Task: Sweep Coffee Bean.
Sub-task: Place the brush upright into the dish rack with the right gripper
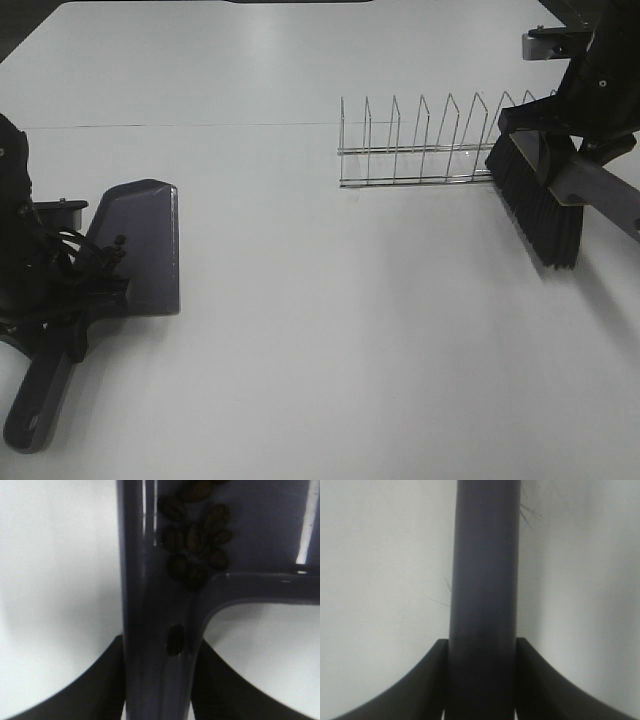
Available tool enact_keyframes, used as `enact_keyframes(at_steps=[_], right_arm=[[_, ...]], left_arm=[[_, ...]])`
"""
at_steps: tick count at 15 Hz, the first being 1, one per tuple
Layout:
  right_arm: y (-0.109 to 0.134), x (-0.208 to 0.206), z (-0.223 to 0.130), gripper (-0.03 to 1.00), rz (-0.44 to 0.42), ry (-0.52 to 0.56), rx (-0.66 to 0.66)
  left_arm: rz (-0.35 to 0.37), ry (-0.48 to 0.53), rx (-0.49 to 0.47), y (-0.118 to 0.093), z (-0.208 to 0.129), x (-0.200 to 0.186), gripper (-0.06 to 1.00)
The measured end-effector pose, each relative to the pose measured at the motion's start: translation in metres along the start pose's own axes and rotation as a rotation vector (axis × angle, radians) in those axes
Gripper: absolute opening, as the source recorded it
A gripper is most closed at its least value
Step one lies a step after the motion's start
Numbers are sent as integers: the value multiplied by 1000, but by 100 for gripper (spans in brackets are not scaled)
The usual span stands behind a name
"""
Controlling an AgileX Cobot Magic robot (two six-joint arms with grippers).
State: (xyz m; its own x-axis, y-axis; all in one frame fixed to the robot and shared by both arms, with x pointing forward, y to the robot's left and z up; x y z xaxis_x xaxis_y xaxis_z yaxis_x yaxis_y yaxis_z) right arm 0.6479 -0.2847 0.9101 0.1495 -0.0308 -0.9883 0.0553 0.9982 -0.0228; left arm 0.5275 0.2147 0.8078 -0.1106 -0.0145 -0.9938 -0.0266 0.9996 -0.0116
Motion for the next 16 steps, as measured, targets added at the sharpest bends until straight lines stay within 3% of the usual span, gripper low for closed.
enact_keyframes(at_steps=[7, 11, 16], right_arm=[[8, 6, 11, 31, 17, -57, -8], [8, 13, 36, 31, 3, -119, -23], [9, 27, 66, 31, -21, -102, -35]], left_arm=[[0, -1, 0, 0, 0, 0, 34], [-1, -1, -1, 0, 0, 0, 34], [-10, 3, -10, -2, 0, 0, 34]])
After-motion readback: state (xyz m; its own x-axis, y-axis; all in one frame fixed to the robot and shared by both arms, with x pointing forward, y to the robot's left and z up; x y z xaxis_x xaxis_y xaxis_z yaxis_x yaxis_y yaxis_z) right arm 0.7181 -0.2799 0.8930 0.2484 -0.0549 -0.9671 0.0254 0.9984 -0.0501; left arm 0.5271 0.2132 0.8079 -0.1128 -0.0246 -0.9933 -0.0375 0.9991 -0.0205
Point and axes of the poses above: a point on each arm's last joint axis where the gripper is mounted, x pointing out along that axis toward the gripper, y along the wrist's bending axis when the last joint is at zero, z = x × y, the point moved 6 cm from there along x, pointing out along that axis toward the gripper, and after that the axes turned 2 degrees about x, right-handed, at the moved point
